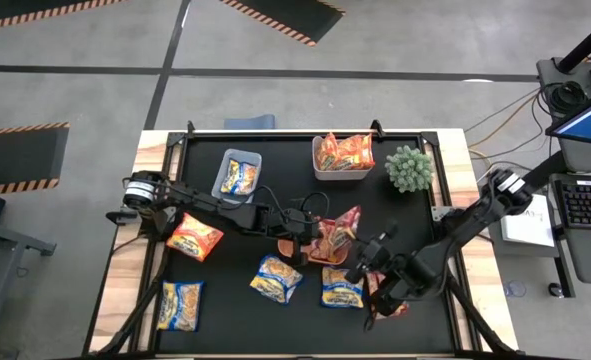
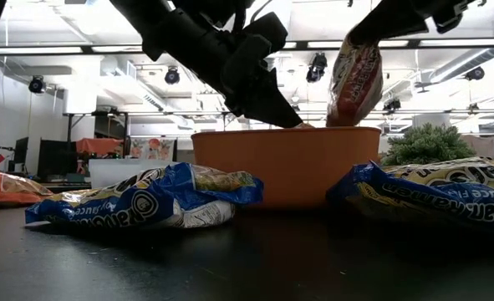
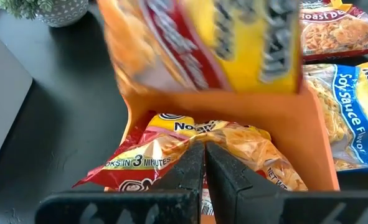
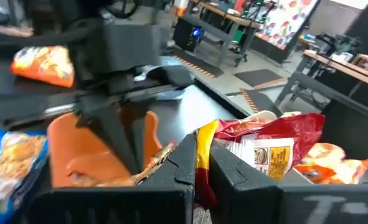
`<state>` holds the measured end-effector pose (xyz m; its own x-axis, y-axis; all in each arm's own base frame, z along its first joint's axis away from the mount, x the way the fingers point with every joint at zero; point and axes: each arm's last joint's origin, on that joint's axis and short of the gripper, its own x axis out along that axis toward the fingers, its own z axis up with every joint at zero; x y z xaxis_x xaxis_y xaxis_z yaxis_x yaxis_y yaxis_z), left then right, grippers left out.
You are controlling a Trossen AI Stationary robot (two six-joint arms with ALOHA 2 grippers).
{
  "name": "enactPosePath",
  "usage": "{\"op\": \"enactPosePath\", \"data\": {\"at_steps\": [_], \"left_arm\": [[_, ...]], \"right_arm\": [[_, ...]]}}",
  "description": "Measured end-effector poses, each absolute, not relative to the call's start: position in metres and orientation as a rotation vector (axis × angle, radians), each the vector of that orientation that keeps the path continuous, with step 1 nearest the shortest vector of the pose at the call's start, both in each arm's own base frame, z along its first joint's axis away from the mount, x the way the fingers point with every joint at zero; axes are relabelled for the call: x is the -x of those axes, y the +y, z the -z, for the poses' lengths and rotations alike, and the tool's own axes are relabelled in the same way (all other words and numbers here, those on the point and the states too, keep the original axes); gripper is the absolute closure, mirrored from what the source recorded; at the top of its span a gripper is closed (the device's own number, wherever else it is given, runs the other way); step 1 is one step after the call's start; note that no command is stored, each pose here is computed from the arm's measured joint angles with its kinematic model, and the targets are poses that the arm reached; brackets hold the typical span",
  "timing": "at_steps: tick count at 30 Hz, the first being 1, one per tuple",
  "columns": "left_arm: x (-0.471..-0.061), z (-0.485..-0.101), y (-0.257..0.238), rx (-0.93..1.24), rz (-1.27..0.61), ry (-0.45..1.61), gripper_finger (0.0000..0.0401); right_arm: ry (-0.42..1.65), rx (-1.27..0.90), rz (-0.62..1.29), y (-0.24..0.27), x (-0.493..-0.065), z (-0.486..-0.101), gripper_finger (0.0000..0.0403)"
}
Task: Sort Maruchan noodles
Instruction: Put the top red noodle packet into the orange bin
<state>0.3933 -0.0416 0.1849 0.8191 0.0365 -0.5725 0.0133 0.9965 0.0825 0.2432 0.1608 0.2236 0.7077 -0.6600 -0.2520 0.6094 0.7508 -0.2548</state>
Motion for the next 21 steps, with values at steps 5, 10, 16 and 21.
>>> {"op": "enactPosePath", "data": {"at_steps": [5, 10, 16, 21], "left_arm": [[-0.393, -0.185, -0.042, -0.084, -0.013, 0.611, 0.0401], [-0.393, -0.185, -0.042, -0.084, -0.013, 0.611, 0.0401], [-0.393, -0.185, -0.042, -0.084, -0.013, 0.612, 0.0401], [-0.393, -0.185, -0.042, -0.085, -0.013, 0.612, 0.0401]], "right_arm": [[0.388, 0.177, 0.66, 0.165, -0.255, -0.215, 0.0394], [0.421, 0.188, 0.67, 0.162, -0.262, -0.205, 0.0394], [0.441, 0.232, 0.679, 0.158, -0.267, -0.206, 0.0394], [0.48, 0.254, 0.654, 0.156, -0.27, -0.206, 0.0394]]}}
